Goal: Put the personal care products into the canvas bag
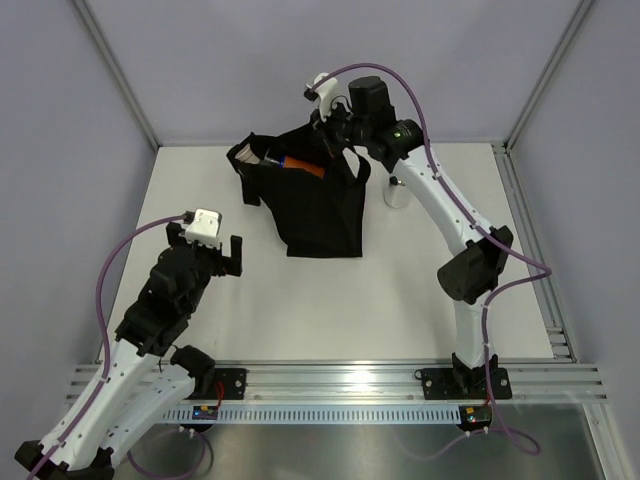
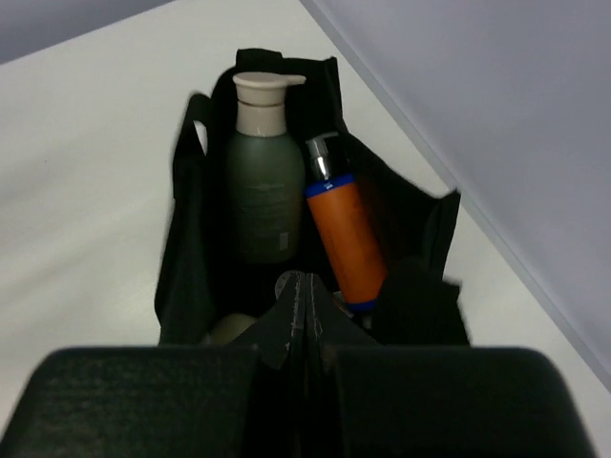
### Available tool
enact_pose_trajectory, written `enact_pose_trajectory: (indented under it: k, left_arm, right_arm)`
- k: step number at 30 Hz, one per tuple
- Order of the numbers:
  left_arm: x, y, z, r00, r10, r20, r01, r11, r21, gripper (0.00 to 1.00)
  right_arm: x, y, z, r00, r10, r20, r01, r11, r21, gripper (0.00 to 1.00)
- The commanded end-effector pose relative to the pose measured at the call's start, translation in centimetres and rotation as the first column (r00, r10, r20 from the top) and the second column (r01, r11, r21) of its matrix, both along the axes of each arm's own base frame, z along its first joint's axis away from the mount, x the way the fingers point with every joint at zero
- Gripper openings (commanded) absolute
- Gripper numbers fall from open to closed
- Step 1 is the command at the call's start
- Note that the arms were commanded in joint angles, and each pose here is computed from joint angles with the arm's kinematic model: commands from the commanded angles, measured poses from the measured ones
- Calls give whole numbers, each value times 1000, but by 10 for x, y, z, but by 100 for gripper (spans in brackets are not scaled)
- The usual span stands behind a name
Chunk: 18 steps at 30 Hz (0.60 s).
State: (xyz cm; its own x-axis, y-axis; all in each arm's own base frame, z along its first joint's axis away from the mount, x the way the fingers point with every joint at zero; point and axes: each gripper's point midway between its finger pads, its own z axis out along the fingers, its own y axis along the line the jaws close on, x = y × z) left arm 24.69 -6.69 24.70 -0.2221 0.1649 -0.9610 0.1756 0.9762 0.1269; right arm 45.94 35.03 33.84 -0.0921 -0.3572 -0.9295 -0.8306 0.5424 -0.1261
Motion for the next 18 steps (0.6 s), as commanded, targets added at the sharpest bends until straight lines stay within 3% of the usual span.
enact_pose_trajectory:
  k: [1,7,12,15,18]
  left_arm:
    - [5,-3,6,999,-14,36,14,1000,3,99]
    - [5,-3,5,999,-10,32,10,1000,4,99]
    - [5,2,5,999,15,36,-16,1000,6,99]
    - [6,2,4,999,17,34,-18,1000,5,99]
    - [6,2,4,999,19,33,-19,1000,6,99]
  right_arm:
    - [-8,-14,30,990,-14,140,17,1000,-19,0]
    - [-21,-20,50,989,-24,143,20,999,30,0]
    - [-28,-23,59,997,-14,75,8,997,82,3]
    - [-20,-48,82,996,-91,11,88,979,184,18]
    - [12,-104,76,959,-228,-168,265,930,254,46]
